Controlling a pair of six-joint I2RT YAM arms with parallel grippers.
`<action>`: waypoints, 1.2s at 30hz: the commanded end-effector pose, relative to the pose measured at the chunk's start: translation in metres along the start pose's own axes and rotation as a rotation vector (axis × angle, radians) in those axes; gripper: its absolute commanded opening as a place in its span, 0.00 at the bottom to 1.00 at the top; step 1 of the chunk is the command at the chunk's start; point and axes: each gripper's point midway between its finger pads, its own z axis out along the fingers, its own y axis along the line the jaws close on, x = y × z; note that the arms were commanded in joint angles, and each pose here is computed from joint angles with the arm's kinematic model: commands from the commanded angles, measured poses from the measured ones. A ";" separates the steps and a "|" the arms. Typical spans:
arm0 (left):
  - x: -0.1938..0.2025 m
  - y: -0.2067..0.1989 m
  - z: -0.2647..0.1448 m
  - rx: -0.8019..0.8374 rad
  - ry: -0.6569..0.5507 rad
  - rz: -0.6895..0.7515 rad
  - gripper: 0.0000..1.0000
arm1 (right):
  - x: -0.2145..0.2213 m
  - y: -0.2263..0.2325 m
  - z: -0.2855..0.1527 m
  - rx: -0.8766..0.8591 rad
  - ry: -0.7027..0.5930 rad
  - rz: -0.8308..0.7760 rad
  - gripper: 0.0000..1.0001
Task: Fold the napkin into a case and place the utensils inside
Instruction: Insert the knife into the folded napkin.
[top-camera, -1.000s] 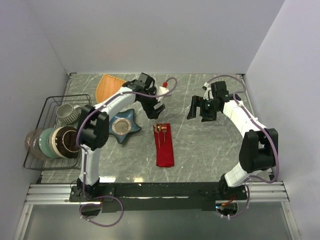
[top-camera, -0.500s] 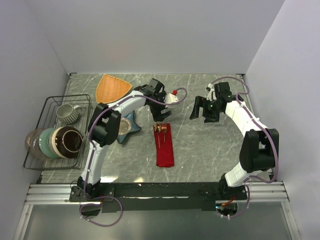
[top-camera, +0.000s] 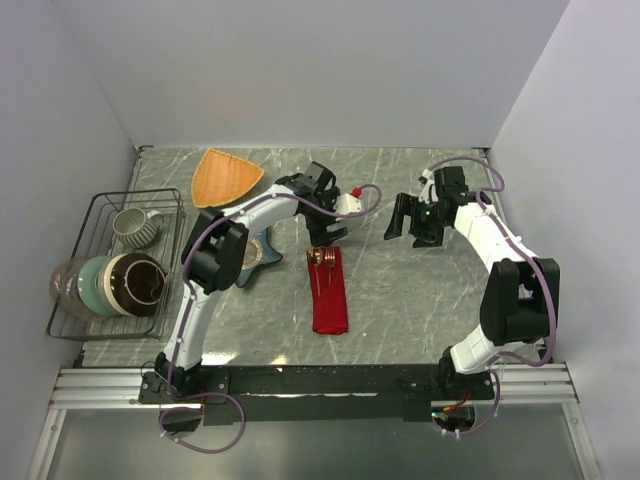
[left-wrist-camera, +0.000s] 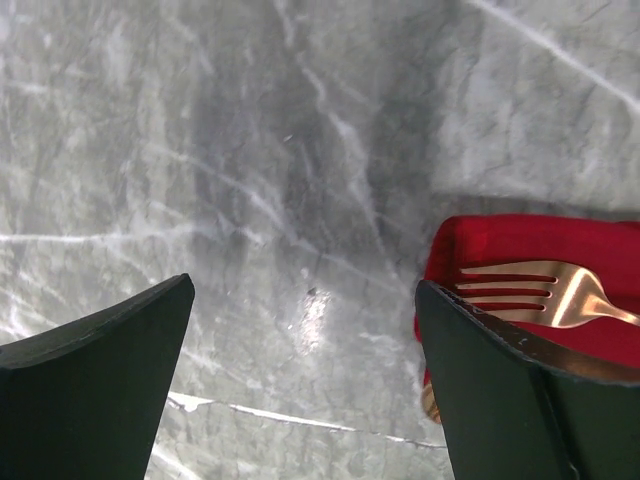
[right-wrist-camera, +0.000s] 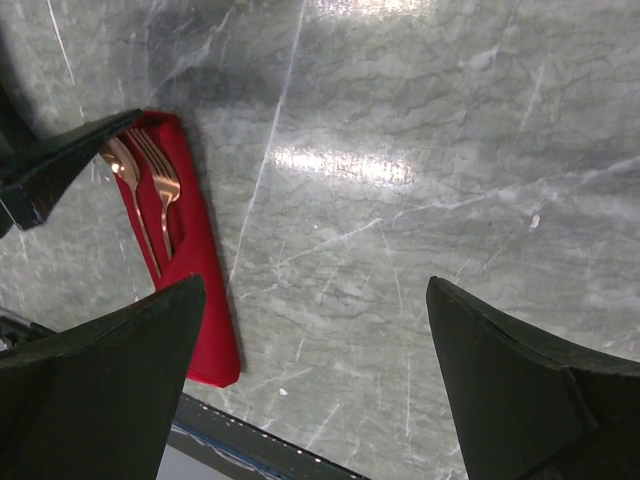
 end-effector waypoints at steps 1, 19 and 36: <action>-0.021 -0.006 -0.002 0.002 -0.036 0.063 0.99 | -0.009 -0.004 -0.008 0.003 -0.035 0.025 1.00; 0.002 0.021 -0.033 -0.081 0.002 0.010 0.99 | -0.006 0.001 -0.002 -0.037 -0.001 0.051 1.00; 0.008 -0.009 -0.028 -0.038 0.030 -0.009 0.98 | -0.007 -0.001 0.000 -0.033 0.003 0.058 1.00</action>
